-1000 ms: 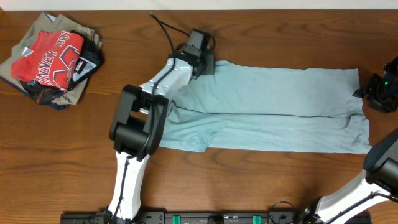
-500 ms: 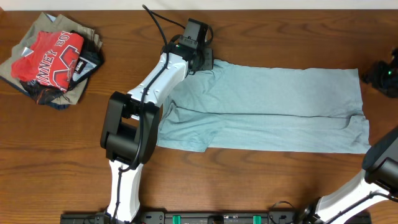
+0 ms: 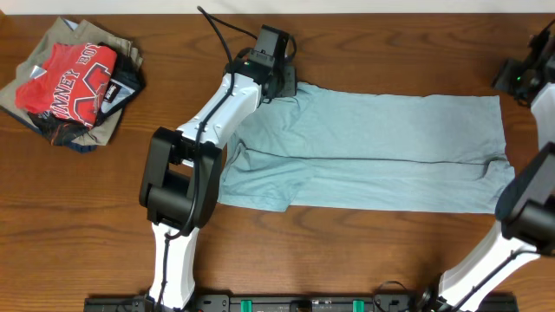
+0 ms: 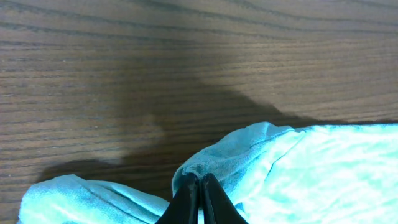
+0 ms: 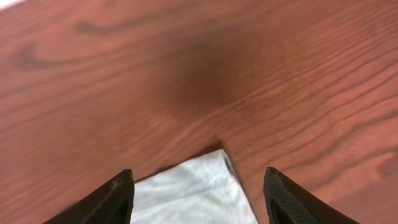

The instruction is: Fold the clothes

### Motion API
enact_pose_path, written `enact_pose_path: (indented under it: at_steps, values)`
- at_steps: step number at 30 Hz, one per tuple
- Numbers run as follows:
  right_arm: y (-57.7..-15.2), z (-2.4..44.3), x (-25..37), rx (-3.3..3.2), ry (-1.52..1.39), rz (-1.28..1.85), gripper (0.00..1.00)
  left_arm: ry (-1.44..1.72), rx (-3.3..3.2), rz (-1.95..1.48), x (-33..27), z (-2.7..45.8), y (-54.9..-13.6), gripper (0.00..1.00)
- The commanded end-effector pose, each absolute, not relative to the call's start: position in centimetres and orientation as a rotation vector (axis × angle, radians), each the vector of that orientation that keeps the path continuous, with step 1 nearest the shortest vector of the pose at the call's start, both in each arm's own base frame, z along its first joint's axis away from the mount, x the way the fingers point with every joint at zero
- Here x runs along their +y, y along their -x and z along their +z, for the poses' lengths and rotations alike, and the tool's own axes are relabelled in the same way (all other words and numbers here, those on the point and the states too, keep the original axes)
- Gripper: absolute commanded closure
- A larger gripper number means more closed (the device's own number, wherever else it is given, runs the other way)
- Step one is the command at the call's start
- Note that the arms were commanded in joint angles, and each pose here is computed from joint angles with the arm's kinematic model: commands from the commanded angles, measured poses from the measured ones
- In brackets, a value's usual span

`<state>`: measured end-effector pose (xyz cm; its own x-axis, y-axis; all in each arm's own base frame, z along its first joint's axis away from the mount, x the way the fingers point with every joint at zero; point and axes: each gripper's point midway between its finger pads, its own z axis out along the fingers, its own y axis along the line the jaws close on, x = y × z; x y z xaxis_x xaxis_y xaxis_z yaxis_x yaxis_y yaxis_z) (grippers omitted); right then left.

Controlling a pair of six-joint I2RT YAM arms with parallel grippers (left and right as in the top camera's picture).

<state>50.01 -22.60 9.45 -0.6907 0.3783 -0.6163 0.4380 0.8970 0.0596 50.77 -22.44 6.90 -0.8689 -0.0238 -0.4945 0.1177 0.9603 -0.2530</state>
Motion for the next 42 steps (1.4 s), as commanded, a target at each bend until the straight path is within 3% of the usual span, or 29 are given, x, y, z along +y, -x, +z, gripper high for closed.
enact_pose_path:
  at_steps: [1,13,14,17,19,26,31,42]
  values:
    - [-50.3,6.0,-23.3,2.444,-0.61,-0.155,0.35,-0.057,2.544,-0.376,-21.8,9.3,-51.6,0.94]
    - [-50.3,-0.9,-23.8,2.496,-0.694,-0.139,0.38,-0.052,2.544,-0.375,-21.6,9.3,-51.7,0.94]
    - [-50.2,-1.4,-23.8,2.506,-0.696,-0.137,0.42,-0.052,2.544,-0.375,-21.6,9.3,-51.7,0.94]
    - [-49.7,-2.0,-23.5,2.533,-0.703,-0.132,0.82,-0.052,2.543,-0.375,-21.6,9.4,-51.7,0.94]
    - [-49.7,-1.5,-23.7,2.527,-0.705,-0.134,0.98,-0.052,2.526,-0.38,-21.6,9.6,-52.1,0.94]
    - [-49.4,2.6,-25.1,2.468,-0.722,-0.153,0.99,-0.04,2.381,-0.423,-21.7,13.4,-54.2,0.94]
    - [-48.0,7.0,-25.7,2.437,-0.741,-0.166,0.99,-0.012,2.36,-0.407,-20.0,16.9,-53.3,0.94]
    - [-40.2,9.4,-24.2,2.663,-0.824,-0.214,0.99,0.023,2.667,-0.294,-15.9,18.3,-43.7,0.94]
